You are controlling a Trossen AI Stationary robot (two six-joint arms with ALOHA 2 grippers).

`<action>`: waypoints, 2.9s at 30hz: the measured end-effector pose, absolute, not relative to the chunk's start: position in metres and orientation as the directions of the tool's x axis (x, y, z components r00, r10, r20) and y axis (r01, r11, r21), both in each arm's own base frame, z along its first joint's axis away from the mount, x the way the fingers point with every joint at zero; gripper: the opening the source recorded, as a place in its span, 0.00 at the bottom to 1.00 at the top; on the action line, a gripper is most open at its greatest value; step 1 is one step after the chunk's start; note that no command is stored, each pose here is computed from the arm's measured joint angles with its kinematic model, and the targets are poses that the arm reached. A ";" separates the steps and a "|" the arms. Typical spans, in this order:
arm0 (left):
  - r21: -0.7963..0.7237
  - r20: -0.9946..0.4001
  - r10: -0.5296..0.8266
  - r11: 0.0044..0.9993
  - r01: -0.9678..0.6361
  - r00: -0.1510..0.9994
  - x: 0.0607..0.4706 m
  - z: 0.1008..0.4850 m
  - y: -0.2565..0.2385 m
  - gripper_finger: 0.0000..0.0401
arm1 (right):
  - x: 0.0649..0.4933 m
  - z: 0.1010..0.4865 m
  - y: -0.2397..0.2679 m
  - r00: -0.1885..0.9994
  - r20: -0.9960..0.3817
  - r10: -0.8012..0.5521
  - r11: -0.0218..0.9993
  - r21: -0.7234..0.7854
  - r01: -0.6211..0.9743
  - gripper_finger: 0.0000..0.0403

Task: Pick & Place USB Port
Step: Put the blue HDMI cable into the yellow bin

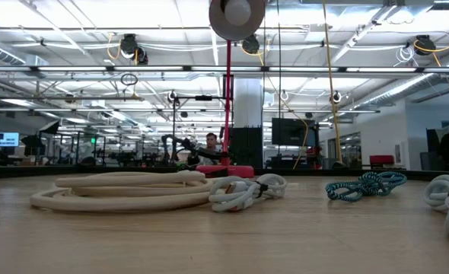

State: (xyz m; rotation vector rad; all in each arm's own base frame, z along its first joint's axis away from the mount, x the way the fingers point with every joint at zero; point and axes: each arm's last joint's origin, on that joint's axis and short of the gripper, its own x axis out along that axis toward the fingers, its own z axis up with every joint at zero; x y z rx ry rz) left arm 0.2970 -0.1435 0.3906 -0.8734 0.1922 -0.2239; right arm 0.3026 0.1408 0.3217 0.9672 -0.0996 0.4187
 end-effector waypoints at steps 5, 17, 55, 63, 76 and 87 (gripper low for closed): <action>-0.777 -0.102 -0.223 0.627 0.062 0.969 0.294 0.390 -0.141 0.24 | 0.304 0.322 0.138 0.921 0.266 0.285 0.507 0.774 -0.380 0.07; -0.621 -0.469 0.164 0.637 -0.456 0.868 0.249 0.372 -0.109 0.24 | 0.290 0.341 0.143 0.856 0.420 0.301 0.450 0.729 -0.516 0.07; -0.772 0.045 -0.335 0.587 0.246 0.941 0.290 0.411 -0.130 0.61 | 0.239 0.363 0.159 0.919 0.261 0.295 0.539 0.749 -0.386 0.07; -0.786 0.004 -0.350 0.578 0.219 0.937 0.288 0.408 -0.134 0.61 | 0.204 0.330 0.190 0.868 -0.152 0.472 0.458 0.884 -0.094 0.07; -0.768 -0.045 -0.335 0.614 0.182 0.941 0.287 0.403 -0.135 0.61 | 0.096 0.297 0.218 0.722 -0.546 0.426 0.403 0.829 0.389 0.07; -0.776 -0.073 -0.305 0.616 0.138 0.950 0.288 0.400 -0.134 0.61 | 0.076 0.282 0.218 0.609 -0.680 0.408 0.411 0.733 0.542 0.07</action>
